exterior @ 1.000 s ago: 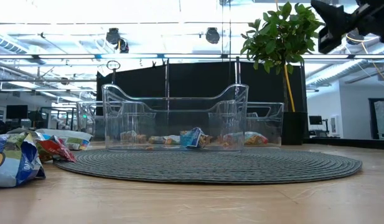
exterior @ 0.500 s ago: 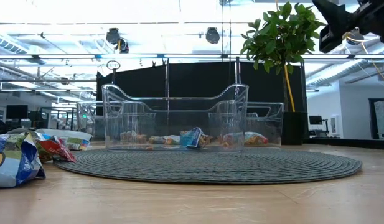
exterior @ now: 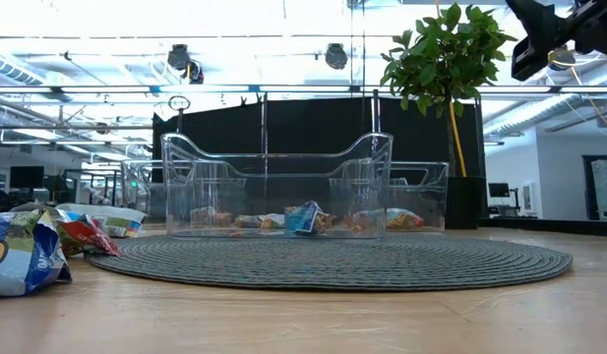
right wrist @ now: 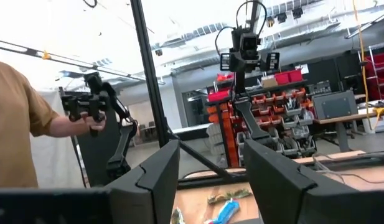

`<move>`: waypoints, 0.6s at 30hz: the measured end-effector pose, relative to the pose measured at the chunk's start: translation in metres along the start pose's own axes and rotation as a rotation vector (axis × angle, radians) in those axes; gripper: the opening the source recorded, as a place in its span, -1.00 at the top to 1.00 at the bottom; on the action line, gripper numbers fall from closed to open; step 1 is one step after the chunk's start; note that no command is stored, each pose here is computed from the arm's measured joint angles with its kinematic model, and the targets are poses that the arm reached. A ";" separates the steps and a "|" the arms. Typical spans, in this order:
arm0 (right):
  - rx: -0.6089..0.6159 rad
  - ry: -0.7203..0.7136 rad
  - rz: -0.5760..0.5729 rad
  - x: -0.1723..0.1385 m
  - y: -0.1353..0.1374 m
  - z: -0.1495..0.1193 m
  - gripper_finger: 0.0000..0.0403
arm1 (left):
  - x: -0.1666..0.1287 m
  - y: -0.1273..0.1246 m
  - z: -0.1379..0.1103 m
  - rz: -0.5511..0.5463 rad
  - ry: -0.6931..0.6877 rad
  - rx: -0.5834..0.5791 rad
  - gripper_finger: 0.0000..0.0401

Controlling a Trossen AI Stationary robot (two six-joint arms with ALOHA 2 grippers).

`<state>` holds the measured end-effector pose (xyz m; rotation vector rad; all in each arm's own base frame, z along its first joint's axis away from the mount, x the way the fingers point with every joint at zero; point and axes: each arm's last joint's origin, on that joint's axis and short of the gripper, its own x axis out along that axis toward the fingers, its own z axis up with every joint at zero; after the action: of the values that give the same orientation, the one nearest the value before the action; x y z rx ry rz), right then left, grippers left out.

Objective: Pick and place Granola Bars by type
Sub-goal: Put the yellow granola bar into the top left transparent bin

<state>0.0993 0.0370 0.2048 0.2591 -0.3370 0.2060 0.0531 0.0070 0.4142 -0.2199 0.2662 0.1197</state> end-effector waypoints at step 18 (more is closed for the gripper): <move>0.064 0.125 -0.413 -0.020 -0.017 -0.016 0.15 | 0.020 0.003 -0.015 -0.035 0.003 -0.041 -0.29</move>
<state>0.0896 0.0218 0.1795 0.3715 -0.1475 -0.1740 0.0676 0.0085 0.3935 -0.2651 0.2629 0.0901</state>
